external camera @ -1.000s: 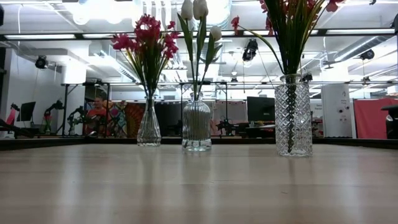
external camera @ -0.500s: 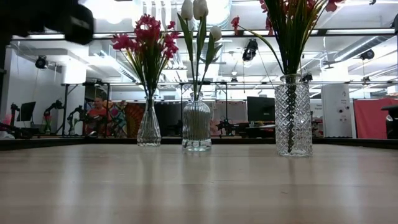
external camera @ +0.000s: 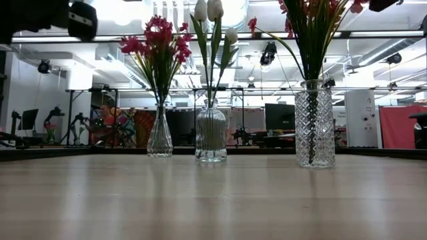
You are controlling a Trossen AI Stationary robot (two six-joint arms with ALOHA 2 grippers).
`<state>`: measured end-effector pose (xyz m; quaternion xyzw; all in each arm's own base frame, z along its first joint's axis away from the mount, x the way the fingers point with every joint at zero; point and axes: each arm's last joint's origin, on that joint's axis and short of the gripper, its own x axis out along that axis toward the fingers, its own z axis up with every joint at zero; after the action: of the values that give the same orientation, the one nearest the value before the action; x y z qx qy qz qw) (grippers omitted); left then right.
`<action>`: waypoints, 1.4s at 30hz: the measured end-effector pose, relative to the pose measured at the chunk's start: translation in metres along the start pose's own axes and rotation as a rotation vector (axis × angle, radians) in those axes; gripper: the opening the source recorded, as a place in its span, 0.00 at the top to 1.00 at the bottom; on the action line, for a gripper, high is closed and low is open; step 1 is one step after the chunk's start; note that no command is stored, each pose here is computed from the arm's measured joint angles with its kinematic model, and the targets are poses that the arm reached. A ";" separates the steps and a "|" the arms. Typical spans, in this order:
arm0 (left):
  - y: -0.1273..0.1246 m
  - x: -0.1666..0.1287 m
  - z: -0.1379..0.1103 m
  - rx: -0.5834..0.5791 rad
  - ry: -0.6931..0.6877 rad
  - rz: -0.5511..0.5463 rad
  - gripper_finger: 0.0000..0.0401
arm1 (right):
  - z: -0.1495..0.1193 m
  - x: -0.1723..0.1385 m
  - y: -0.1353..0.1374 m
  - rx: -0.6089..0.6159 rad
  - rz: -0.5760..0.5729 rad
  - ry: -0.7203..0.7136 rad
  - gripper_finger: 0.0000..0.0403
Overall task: Sort flowers into vase by color
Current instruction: Return to Home Position
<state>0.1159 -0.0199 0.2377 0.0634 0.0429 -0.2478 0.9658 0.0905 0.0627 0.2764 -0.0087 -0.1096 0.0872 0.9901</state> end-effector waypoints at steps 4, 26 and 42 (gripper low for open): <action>-0.006 -0.015 0.000 0.087 -0.072 0.027 1.00 | -0.005 -0.008 -0.004 -0.043 -0.005 -0.023 0.38; -0.010 -0.013 -0.066 -0.076 -0.149 0.183 1.00 | -0.055 -0.034 -0.011 -0.215 0.020 -0.093 0.42; -0.008 -0.010 -0.070 -0.073 -0.092 0.233 1.00 | -0.084 -0.031 -0.010 -0.086 -0.085 0.033 0.49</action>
<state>0.0996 -0.0123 0.1687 0.0211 -0.0002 -0.1348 0.9906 0.0810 0.0475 0.1884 -0.0483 -0.0972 0.0403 0.9933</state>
